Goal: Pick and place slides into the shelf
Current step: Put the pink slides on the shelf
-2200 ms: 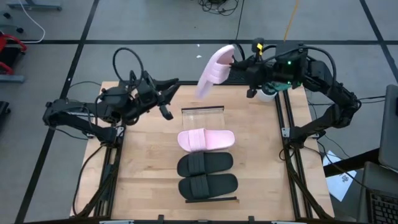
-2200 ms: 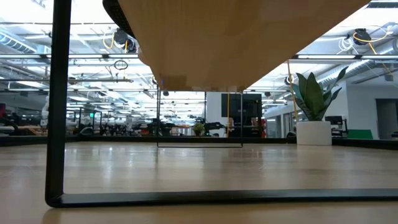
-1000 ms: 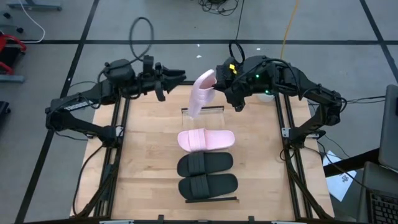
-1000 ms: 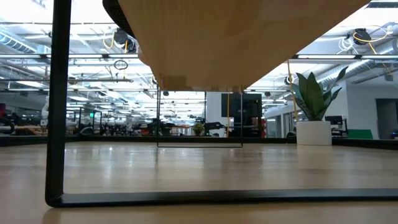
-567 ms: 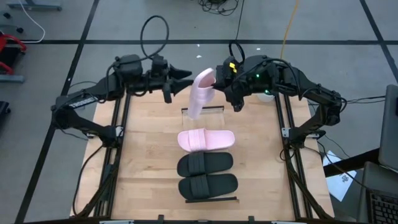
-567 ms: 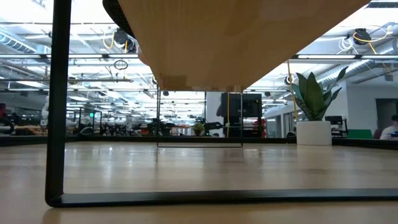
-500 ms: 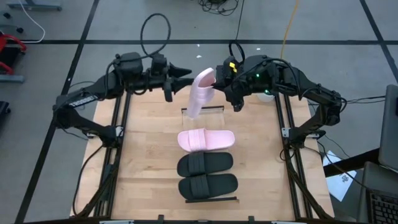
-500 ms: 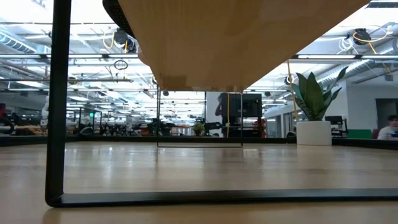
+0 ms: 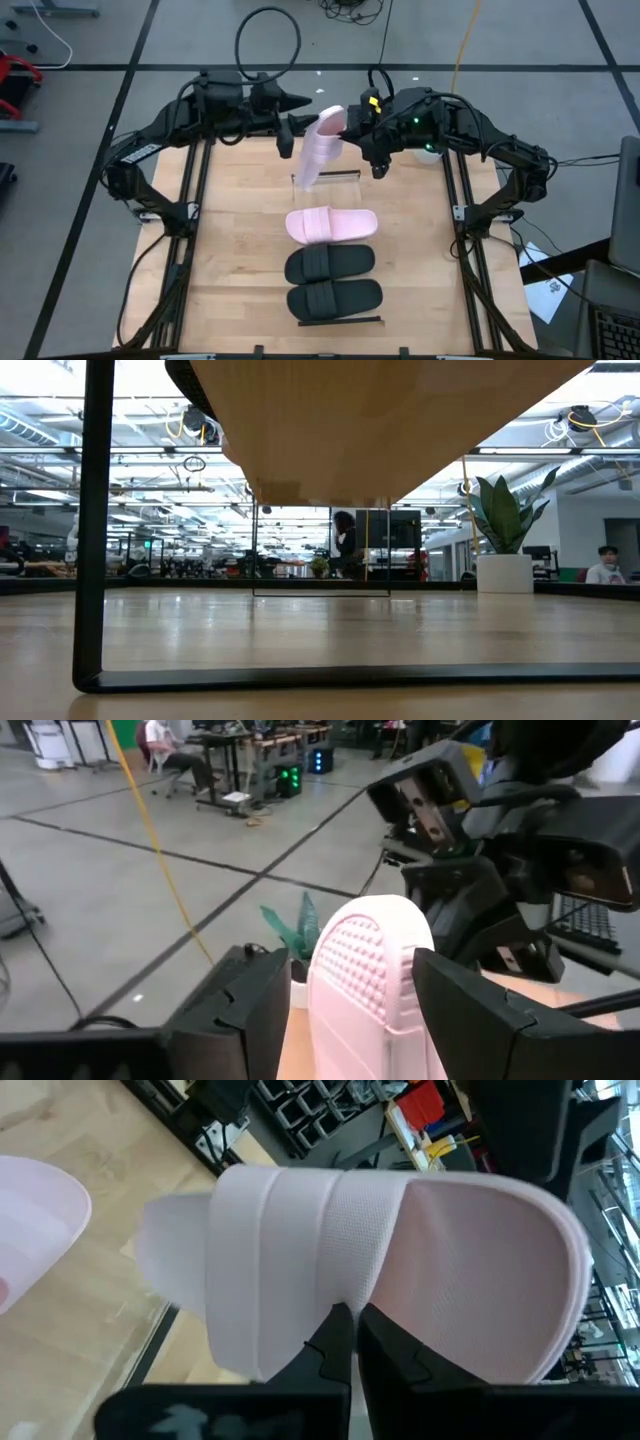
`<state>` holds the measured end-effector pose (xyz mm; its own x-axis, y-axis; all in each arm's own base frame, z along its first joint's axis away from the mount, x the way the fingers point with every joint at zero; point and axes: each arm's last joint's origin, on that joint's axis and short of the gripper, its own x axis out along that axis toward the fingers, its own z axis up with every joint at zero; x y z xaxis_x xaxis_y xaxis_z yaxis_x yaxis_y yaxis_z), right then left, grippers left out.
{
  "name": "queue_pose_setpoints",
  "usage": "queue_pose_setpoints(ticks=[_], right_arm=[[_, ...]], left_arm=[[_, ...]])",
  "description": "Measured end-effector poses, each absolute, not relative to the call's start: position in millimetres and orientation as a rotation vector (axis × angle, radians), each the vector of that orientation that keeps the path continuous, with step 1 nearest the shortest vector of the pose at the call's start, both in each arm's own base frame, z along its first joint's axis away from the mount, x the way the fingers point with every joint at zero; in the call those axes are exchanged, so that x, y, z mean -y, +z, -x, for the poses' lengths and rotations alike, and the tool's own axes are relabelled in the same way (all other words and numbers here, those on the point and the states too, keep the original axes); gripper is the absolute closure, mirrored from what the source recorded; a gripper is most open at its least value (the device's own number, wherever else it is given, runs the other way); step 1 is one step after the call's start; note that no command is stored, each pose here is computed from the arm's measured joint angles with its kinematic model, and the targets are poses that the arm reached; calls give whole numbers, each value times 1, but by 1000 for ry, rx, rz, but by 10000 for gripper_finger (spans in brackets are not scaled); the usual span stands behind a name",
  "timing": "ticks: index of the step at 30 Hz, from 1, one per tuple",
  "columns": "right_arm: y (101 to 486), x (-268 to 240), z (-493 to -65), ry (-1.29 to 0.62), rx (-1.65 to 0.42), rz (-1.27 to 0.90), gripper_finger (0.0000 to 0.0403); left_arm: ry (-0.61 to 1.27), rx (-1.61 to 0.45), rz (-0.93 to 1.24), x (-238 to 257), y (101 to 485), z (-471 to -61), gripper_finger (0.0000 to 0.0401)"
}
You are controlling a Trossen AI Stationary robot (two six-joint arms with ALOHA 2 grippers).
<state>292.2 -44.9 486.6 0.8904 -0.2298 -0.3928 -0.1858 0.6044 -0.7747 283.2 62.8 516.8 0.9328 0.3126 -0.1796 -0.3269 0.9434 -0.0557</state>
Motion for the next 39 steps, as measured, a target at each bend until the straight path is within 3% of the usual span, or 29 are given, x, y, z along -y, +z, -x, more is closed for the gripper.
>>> queue_pose_setpoints(ticks=[39], right_arm=[[477, 58, -308, -62, -510, 892, 403]], left_arm=[[514, -277, 27, -48, 511, -298, 192]])
